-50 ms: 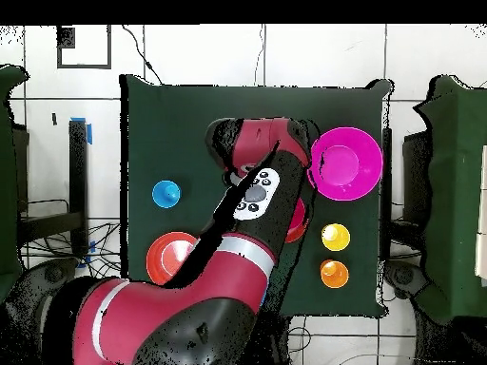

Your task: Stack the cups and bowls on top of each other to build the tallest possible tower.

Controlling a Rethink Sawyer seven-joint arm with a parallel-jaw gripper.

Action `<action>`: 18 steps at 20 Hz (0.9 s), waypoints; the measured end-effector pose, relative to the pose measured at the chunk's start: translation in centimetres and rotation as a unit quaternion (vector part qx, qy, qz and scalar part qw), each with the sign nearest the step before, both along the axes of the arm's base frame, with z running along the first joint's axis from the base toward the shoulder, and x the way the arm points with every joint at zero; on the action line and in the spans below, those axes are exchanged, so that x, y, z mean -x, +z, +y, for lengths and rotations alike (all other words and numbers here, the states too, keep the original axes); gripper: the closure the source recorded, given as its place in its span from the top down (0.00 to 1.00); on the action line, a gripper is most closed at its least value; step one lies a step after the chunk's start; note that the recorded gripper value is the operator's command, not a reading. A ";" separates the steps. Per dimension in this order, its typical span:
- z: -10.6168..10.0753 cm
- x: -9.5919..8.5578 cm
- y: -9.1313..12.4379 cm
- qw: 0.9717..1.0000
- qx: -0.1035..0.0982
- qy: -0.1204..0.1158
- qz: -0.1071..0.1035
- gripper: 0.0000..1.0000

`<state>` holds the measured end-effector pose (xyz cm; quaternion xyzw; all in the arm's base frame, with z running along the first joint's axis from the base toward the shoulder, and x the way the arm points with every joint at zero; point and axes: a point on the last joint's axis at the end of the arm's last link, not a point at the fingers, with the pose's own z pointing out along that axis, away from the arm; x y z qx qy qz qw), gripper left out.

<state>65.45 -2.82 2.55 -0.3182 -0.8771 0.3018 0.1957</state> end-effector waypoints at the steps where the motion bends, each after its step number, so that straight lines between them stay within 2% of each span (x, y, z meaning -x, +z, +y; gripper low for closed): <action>1: -0.2 0.2 -0.3 1.000 0.000 -0.001 0.002 0.00; 5: -0.5 0.5 -1.4 1.000 -0.003 -0.004 0.010 0.00; 11: -0.8 0.7 -3.5 0.999 -0.018 -0.016 0.027 0.00; 18: -0.1 1.1 -3.1 0.997 -0.035 -0.038 0.057 0.00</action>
